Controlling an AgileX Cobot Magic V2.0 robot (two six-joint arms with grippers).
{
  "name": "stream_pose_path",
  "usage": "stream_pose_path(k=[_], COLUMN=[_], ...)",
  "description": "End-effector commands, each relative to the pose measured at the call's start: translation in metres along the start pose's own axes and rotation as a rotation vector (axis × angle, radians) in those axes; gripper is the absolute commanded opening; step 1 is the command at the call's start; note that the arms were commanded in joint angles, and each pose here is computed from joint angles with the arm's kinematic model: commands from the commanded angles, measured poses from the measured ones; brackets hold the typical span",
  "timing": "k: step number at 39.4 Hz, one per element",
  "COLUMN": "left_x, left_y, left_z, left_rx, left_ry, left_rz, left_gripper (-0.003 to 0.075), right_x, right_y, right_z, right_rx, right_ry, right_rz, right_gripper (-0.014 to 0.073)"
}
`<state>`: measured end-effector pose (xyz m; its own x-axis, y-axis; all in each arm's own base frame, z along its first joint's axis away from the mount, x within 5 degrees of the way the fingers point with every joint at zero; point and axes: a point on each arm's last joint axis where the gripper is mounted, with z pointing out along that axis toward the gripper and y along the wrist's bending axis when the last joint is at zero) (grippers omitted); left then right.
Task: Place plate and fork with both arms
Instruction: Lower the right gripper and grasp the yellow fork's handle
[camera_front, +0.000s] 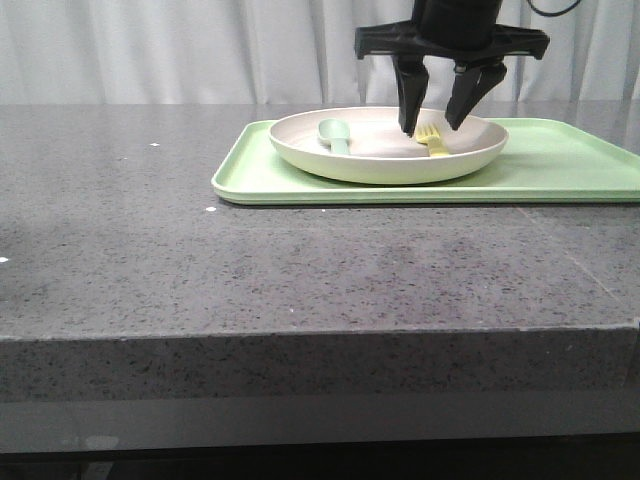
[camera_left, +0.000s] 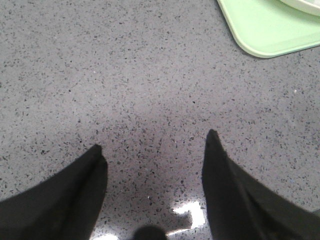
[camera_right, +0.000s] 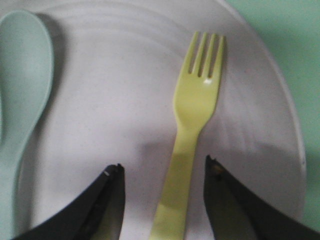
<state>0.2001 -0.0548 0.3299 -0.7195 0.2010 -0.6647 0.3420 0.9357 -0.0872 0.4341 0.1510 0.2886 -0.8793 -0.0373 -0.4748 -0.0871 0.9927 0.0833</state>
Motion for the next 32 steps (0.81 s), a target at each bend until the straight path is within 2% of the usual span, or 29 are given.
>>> stream_pose_path(k=[1,12,32], left_x=[-0.011,-0.011,-0.011], left_y=[0.000,0.000,0.000], left_z=[-0.011,-0.011,-0.011], left_rx=[-0.008,-0.008,-0.007], left_ry=[-0.100,-0.100,-0.100], left_rz=[-0.005,-0.005,-0.006], left_gripper=[0.0412,0.0412,0.0412], right_x=[-0.016,-0.019,-0.018], right_y=[0.000,-0.011,-0.009], right_z=[-0.035,-0.031,-0.020], right_rx=[-0.035,-0.026,-0.041], right_ry=[-0.147,-0.145,-0.129], right_rz=[0.007,0.033,0.043], right_gripper=[0.0391,0.0391,0.0391])
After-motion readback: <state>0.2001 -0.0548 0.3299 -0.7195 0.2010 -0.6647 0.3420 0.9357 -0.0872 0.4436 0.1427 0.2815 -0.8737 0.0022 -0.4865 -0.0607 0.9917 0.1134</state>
